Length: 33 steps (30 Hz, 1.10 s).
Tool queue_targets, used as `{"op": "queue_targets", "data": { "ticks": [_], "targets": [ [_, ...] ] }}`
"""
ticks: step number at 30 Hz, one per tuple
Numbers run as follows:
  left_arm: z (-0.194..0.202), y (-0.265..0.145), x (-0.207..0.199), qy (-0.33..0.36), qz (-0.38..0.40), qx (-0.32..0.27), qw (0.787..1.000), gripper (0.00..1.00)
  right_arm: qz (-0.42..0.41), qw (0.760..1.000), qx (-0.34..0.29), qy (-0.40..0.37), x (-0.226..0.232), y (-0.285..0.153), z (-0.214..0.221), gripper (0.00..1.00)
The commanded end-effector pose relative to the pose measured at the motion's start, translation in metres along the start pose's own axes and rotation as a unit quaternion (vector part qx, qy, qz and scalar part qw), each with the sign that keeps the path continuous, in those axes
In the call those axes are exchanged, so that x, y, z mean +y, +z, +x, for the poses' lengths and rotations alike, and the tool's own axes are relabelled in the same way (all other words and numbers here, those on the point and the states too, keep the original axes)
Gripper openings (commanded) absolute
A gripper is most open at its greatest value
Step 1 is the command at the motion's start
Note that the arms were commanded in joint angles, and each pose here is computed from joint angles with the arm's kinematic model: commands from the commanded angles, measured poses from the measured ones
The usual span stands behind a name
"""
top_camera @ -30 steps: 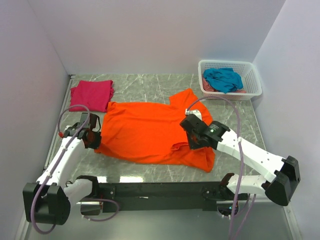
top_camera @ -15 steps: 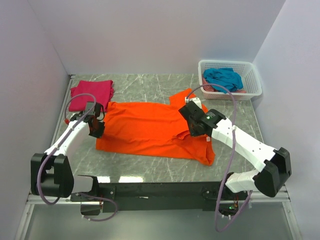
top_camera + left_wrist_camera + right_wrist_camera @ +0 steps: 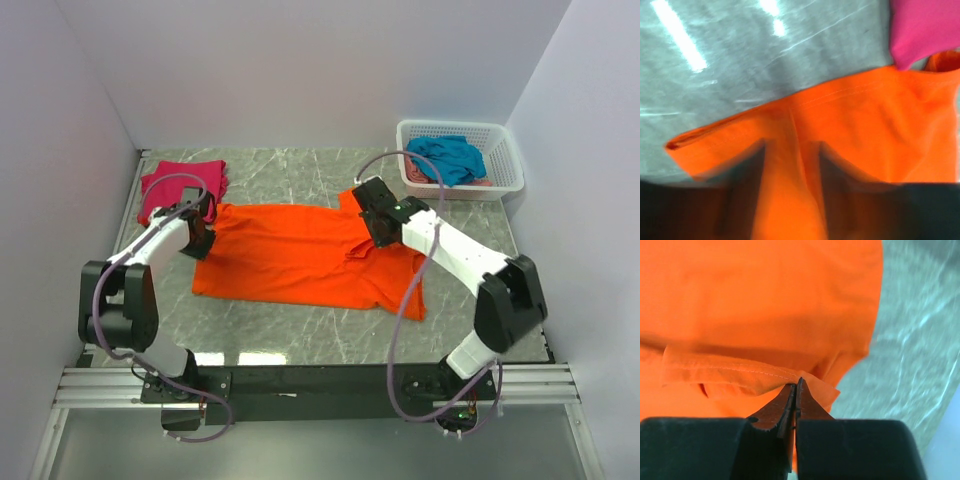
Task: Fold and stack the t-shirts
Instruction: Fold the tshirt
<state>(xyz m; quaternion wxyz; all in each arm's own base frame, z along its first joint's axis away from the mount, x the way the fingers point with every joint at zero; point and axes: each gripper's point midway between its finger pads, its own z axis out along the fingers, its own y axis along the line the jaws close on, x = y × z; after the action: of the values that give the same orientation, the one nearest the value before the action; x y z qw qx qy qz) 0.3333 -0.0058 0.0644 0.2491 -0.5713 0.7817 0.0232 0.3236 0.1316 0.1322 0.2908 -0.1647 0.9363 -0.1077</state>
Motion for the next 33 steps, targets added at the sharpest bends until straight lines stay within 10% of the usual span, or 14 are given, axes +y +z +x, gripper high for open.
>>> {"op": "queue_targets", "data": {
  "ticks": [1, 4, 8, 9, 24, 33],
  "targets": [
    [-0.018, -0.005, -0.032, 0.017, 0.033, -0.025, 0.999, 0.59, 0.023, 0.997, -0.046, -0.05, -0.012, 0.027, -0.044, 0.06],
    [-0.014, -0.003, -0.033, 0.032, 0.024, -0.013, 0.999, 0.99, 0.062, 0.997, -0.036, -0.032, -0.023, 0.042, -0.058, 0.32],
    [-0.015, -0.009, -0.025, 0.032, 0.026, -0.016, 0.999, 1.0, 0.089, 0.995, -0.03, 0.034, -0.031, 0.034, -0.055, 0.46],
    [-0.018, -0.016, -0.026, 0.03, 0.035, -0.02, 0.999, 0.99, 0.077, 0.996, -0.029, 0.045, -0.026, 0.032, -0.05, 0.74],
    [0.026, -0.026, -0.011, 0.079, 0.114, 0.063, 0.988, 0.99, -0.19, 0.947, 0.036, 0.257, 0.065, -0.015, 0.062, 0.79],
    [0.055, 0.015, 0.021, 0.1, 0.063, 0.095, 0.988, 0.99, -0.141, 0.932, 0.12, 0.312, 0.057, 0.028, 0.12, 0.8]
  ]
}}
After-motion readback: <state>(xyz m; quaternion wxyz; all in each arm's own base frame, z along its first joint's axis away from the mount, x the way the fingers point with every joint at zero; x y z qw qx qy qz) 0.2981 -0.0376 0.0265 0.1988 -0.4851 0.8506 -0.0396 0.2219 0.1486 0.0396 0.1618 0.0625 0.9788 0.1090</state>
